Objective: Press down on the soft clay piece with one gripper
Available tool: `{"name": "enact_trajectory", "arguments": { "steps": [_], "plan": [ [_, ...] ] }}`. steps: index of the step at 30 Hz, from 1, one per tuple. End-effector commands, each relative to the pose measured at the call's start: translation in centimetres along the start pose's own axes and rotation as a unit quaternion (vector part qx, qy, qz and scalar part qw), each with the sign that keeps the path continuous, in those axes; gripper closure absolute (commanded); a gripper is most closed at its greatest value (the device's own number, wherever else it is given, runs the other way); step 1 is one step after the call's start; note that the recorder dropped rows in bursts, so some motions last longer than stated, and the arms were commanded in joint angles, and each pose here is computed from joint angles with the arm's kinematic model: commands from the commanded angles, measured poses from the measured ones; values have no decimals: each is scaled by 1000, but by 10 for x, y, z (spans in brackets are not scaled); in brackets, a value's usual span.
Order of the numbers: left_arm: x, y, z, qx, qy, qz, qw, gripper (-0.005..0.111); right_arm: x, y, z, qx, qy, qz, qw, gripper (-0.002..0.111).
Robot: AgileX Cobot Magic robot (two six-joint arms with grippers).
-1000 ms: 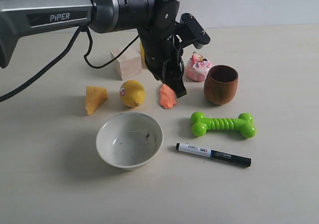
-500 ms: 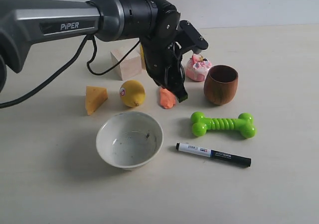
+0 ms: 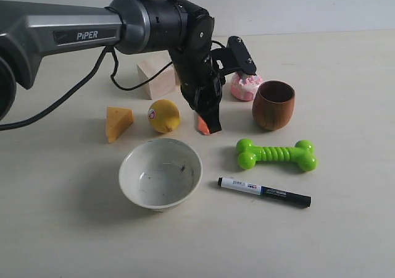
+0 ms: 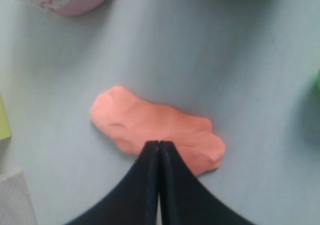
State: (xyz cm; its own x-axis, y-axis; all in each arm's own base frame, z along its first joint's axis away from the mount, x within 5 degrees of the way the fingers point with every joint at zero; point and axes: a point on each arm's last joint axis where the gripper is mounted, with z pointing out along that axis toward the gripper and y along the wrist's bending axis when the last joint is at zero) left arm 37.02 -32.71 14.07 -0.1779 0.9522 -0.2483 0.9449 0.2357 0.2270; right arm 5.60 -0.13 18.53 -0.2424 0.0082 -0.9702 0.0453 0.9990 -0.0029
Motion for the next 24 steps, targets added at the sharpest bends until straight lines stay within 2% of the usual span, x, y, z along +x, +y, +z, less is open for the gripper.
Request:
{"name": "enact_trajectory", "arguments": {
  "steps": [1, 7, 24],
  "plan": [
    [0, 6, -2, -6, -16, 2, 1000, 107, 1, 0, 0, -1, -3, 2, 1000, 108],
    [-1, 6, 2, -4, -21, 12, 1000, 107, 1, 0, 0, -1, -3, 2, 1000, 108],
    [9, -4, 38, 21, 9, 12, 1000, 107, 1, 0, 0, -1, -3, 2, 1000, 108]
  ]
}}
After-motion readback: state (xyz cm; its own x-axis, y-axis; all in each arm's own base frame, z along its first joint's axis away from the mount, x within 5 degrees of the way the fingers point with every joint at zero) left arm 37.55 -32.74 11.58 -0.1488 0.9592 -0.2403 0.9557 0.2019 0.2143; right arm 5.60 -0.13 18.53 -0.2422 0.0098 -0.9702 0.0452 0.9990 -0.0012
